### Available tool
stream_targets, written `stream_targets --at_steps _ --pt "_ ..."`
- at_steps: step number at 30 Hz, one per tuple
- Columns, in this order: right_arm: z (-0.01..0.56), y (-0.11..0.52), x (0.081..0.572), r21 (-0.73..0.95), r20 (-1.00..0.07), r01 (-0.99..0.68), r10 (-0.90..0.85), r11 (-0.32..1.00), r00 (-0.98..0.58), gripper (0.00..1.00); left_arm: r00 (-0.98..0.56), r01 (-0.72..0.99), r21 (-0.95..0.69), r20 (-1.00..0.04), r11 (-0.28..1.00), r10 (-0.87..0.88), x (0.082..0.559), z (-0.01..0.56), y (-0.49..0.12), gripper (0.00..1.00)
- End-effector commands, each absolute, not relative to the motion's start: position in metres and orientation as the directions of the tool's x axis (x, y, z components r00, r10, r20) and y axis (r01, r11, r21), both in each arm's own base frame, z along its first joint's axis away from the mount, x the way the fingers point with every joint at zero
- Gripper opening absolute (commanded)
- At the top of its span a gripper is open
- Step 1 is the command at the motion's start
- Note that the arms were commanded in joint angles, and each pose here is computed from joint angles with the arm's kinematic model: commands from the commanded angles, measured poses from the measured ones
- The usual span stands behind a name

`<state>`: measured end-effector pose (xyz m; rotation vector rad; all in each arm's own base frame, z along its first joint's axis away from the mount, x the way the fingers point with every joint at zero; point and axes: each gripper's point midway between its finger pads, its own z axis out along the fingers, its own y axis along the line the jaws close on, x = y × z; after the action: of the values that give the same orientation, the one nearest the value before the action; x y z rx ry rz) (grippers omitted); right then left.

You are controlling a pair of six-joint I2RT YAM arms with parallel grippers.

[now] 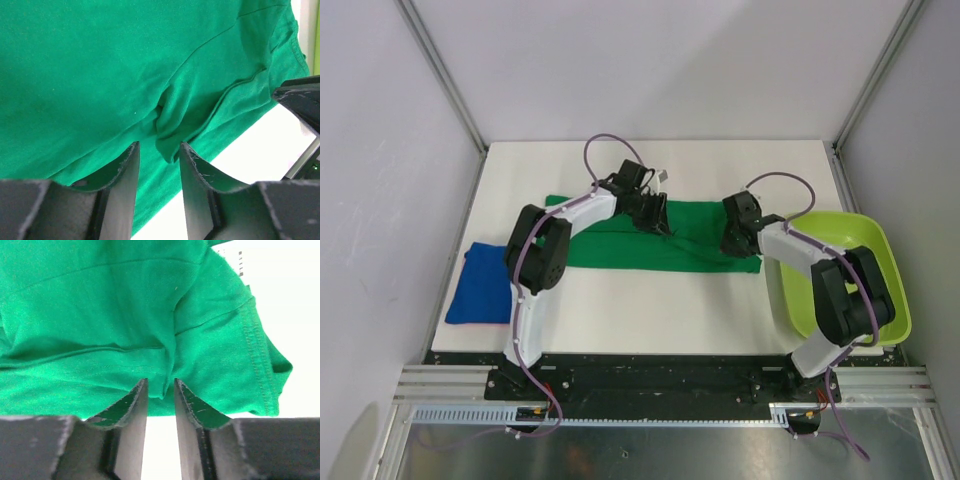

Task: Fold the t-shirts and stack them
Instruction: Fold the other side of the tshirt into a rectangle

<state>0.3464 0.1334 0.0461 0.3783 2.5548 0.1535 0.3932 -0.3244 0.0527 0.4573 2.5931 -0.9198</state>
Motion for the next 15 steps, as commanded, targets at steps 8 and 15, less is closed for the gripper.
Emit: stream_targets --at_steps 8,15 --pt "0.131 0.077 0.411 0.347 -0.671 0.276 0.443 0.896 -0.594 0.45 -0.844 0.375 -0.514 -0.534 0.772 0.054 0.444 0.105 -0.293 0.4" --pt "0.12 0.062 0.468 0.34 -0.705 0.321 0.465 0.884 -0.536 0.42 -0.827 0.209 -0.417 -0.558 0.885 -0.068 0.484 0.091 -0.255 0.39"
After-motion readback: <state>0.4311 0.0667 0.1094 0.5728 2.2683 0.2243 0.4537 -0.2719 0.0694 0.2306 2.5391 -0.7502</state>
